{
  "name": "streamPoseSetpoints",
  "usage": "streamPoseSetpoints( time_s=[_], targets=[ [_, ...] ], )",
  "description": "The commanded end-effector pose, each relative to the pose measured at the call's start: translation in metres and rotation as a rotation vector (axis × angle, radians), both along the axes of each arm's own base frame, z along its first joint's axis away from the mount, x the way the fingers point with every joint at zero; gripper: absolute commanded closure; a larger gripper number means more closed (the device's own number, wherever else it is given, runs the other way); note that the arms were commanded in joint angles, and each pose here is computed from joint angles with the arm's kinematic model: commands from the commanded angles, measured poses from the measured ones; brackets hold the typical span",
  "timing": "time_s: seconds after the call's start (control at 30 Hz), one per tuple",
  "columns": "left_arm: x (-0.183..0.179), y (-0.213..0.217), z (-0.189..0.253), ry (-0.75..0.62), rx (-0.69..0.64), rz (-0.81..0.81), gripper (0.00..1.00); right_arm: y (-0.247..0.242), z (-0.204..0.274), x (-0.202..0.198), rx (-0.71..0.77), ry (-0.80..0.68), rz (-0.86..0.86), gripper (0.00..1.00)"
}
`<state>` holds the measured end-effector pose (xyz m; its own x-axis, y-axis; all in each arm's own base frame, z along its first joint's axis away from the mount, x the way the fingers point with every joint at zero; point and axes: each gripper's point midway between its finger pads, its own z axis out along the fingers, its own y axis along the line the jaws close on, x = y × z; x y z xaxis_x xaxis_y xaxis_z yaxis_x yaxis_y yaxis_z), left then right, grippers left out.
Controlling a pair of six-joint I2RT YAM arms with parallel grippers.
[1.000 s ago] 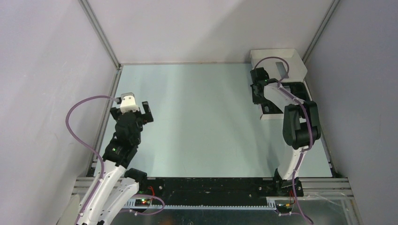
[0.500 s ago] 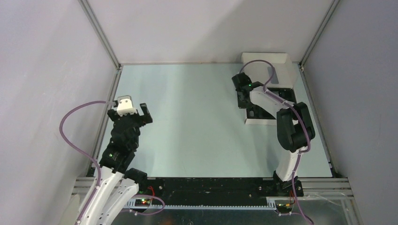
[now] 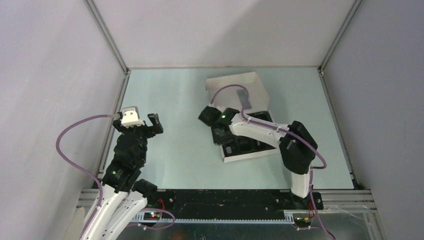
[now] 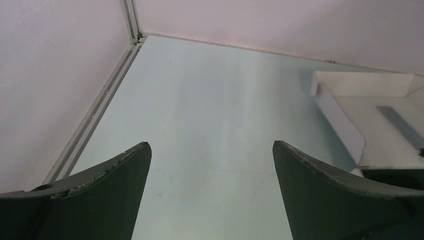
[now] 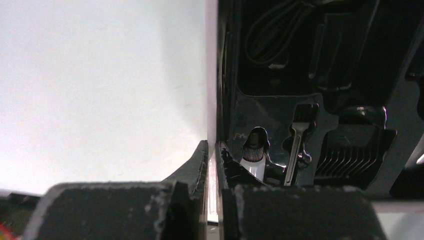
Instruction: Sort the hair-cutting tools
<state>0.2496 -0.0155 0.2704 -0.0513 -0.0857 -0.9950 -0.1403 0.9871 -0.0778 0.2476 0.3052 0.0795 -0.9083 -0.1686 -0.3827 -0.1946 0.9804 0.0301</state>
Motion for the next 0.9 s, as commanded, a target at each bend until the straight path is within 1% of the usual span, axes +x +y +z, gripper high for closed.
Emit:
streamPoseSetpoints(
  time_s=[0.0,0.03,0.07,0.1,0.17,0.23,0.27,0.43,0.57,0.6,0.63,0.67,0.7,0.73,0.77,0.8,0.83,0.87],
  targets=[
    [-0.003,0.001,0.002,-0.016,-0.03,0.022,0.02,0.067,0.036,-0.031,0.111,0.011,0.015,1.0],
    [-0.003,0.001,0.001,-0.014,-0.03,0.024,0.02,0.078,0.034,-0.04,0.109,0.01,0.047,1.0],
    [-0.004,0.0,0.002,-0.014,-0.031,0.019,0.02,0.089,0.045,-0.039,0.134,-0.016,0.06,1.0],
    [-0.004,-0.001,0.001,-0.01,-0.031,0.018,0.02,0.097,0.044,-0.043,0.131,-0.021,0.085,1.0],
    [-0.003,-0.003,-0.001,-0.003,-0.032,0.011,0.02,0.109,0.051,-0.042,0.148,-0.039,0.115,0.93],
    [-0.003,-0.005,-0.002,0.004,-0.036,0.002,0.02,0.117,0.056,-0.038,0.17,-0.052,0.13,0.89],
    [-0.003,-0.006,-0.002,0.006,-0.04,-0.002,0.02,0.12,0.058,-0.038,0.18,-0.057,0.136,0.88],
    [-0.002,-0.015,-0.004,0.026,-0.095,-0.029,0.02,0.119,0.065,-0.039,0.207,-0.078,0.175,0.74],
    [0.001,-0.024,-0.003,0.065,-0.133,-0.051,0.02,0.114,0.084,-0.038,0.258,-0.118,0.228,0.65],
    [0.003,-0.027,-0.008,0.091,-0.141,-0.057,0.02,0.111,0.095,-0.034,0.276,-0.139,0.238,0.63],
    [0.003,-0.029,-0.003,0.09,-0.155,-0.063,0.02,0.104,0.102,-0.032,0.28,-0.155,0.236,0.61],
    [0.006,-0.035,-0.008,0.122,-0.167,-0.074,0.02,0.093,0.105,-0.022,0.264,-0.169,0.23,0.6],
    [0.007,-0.038,-0.004,0.128,-0.178,-0.081,0.02,0.08,0.111,-0.016,0.252,-0.194,0.216,0.58],
    [0.012,-0.045,-0.008,0.157,-0.195,-0.098,0.02,0.063,0.112,0.001,0.23,-0.215,0.193,0.57],
    [0.014,-0.048,-0.003,0.163,-0.208,-0.105,0.02,0.046,0.114,0.006,0.221,-0.225,0.175,0.55],
    [0.021,-0.058,-0.011,0.212,-0.222,-0.13,0.02,0.025,0.117,0.029,0.216,-0.242,0.127,0.54],
    [0.024,-0.061,-0.005,0.217,-0.244,-0.148,0.02,0.012,0.116,0.03,0.226,-0.232,0.117,0.54],
    [0.03,-0.066,-0.011,0.25,-0.262,-0.148,0.02,-0.006,0.118,0.049,0.238,-0.247,0.077,0.53]
  ],
)
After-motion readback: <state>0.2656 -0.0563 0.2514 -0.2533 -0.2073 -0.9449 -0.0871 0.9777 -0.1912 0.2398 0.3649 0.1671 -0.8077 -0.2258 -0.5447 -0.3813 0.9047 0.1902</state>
